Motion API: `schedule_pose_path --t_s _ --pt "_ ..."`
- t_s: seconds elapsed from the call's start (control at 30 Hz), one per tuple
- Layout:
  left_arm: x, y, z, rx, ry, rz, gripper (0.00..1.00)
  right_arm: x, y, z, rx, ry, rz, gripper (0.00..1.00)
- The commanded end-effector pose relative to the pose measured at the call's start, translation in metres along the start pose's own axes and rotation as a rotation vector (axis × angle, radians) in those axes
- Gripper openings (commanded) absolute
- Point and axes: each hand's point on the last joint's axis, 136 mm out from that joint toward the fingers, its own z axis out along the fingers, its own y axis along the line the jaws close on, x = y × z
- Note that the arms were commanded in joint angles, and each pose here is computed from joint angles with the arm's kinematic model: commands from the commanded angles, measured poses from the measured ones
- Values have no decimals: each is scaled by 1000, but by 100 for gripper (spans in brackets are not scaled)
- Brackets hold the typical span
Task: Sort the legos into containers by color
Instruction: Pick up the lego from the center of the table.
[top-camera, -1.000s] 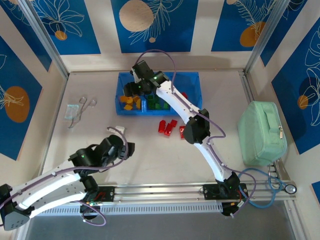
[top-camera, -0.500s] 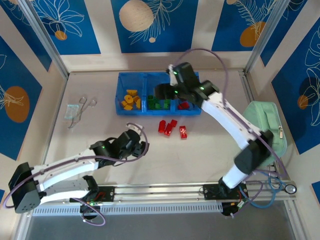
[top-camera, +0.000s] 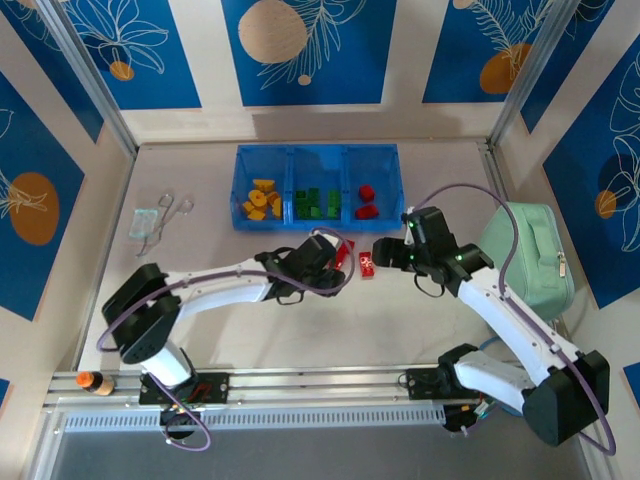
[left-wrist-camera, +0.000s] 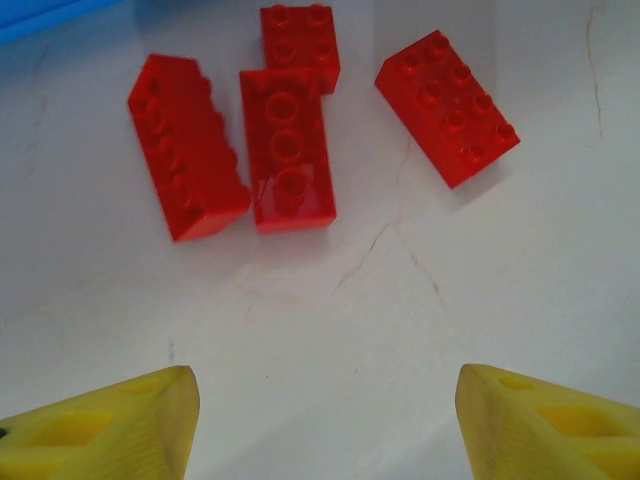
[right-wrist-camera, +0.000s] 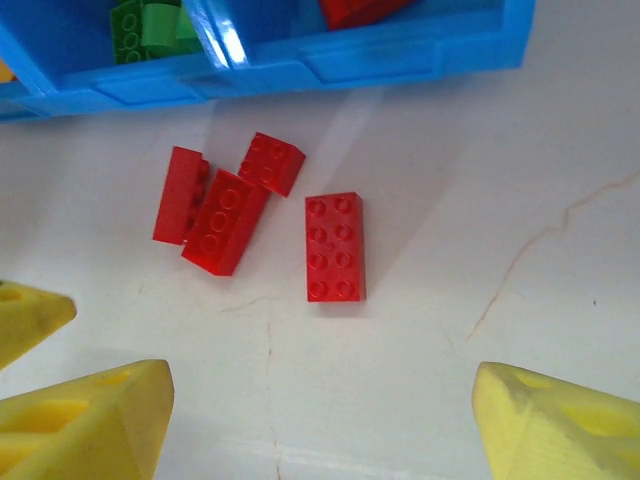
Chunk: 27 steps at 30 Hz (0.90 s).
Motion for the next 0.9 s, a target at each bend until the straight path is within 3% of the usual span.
schedule_pose_path --t_s 0.0,0.2,0.63,0.87 --pt "-11 2 11 -22 40 7 69 2 2 -1 -42 -9 39 79" --pt "-17 36 37 -35 83 -150 67 1 0 -1 -50 -13 45 79" --pt "-29 46 71 33 120 -189 66 4 -2 4 -67 -7 68 78" --pt "-23 57 84 3 153 -202 58 3 -1 7 -68 -1 68 78"
